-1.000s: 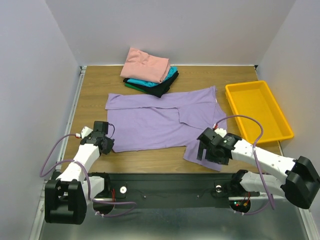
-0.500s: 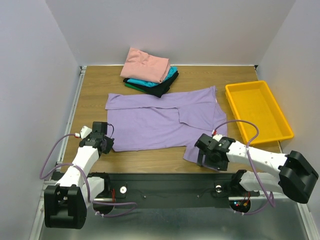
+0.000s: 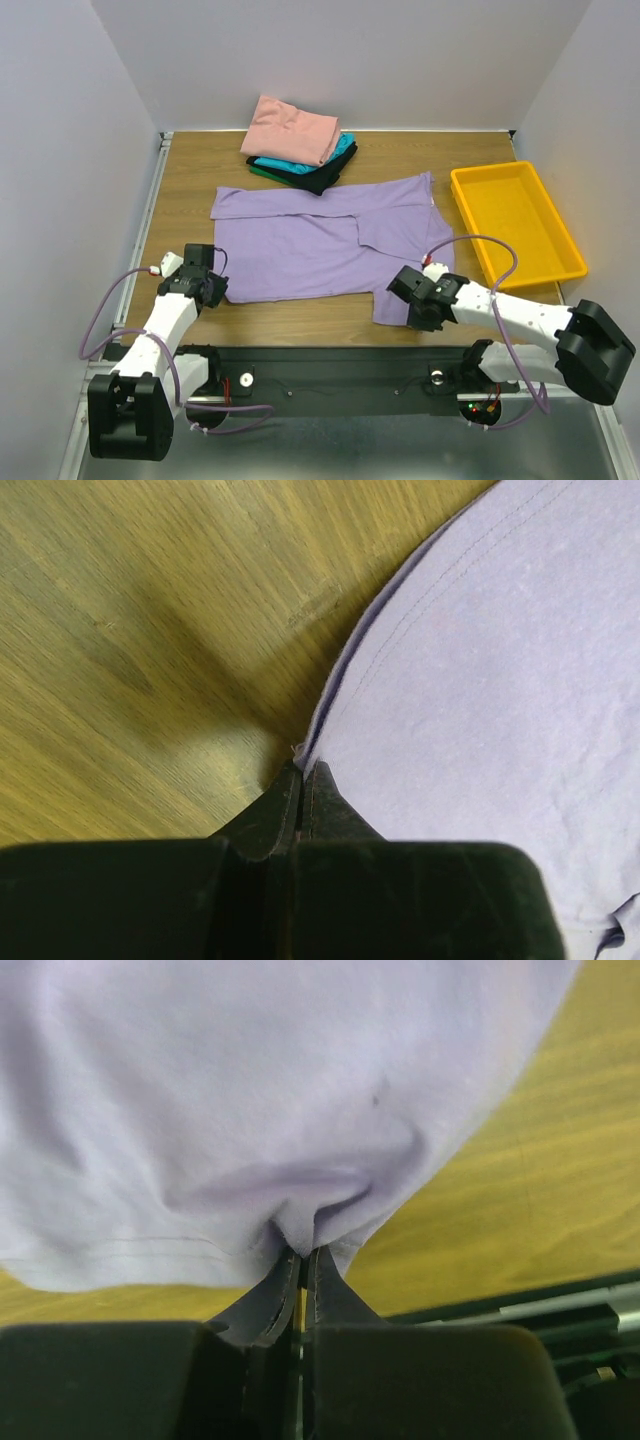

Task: Fold and stack the t-shirts
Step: Fold the tshirt

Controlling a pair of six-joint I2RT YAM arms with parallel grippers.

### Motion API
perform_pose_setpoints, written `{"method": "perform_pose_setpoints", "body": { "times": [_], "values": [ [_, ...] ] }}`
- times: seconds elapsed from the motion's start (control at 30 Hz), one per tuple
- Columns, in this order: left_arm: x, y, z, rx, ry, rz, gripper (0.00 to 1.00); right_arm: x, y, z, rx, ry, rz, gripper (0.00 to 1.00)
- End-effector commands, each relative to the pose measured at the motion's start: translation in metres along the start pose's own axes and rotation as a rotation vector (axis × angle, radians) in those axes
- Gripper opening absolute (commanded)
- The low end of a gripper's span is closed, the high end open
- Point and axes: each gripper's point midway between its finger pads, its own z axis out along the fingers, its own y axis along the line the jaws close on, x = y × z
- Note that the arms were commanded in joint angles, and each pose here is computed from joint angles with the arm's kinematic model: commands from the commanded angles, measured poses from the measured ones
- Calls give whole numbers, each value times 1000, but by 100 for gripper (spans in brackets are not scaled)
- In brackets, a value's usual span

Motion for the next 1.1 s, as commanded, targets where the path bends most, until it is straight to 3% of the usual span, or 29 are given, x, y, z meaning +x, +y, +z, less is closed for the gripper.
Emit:
{"method": "perform_pose_setpoints", "body": {
  "times": [0.0, 0.23, 0.5, 0.8, 1.07],
  "values": [
    [-8, -4, -8, -2, -11, 16, 0, -41, 26, -14, -66, -151, 13, 0],
    [-12, -18, -16, 44, -9, 14, 0, -89, 38, -44, -102, -299, 11, 0],
    [-22, -47, -21, 109, -13, 13, 0, -153, 43, -66, -30, -462, 42, 0],
    [-37, -64, -19, 110, -31, 16, 0, -235, 62, -69, -88, -525, 83, 0],
    [-51, -83, -8, 131, -30, 3, 0, -294, 75, -62, -53, -579, 17, 0]
  ]
}}
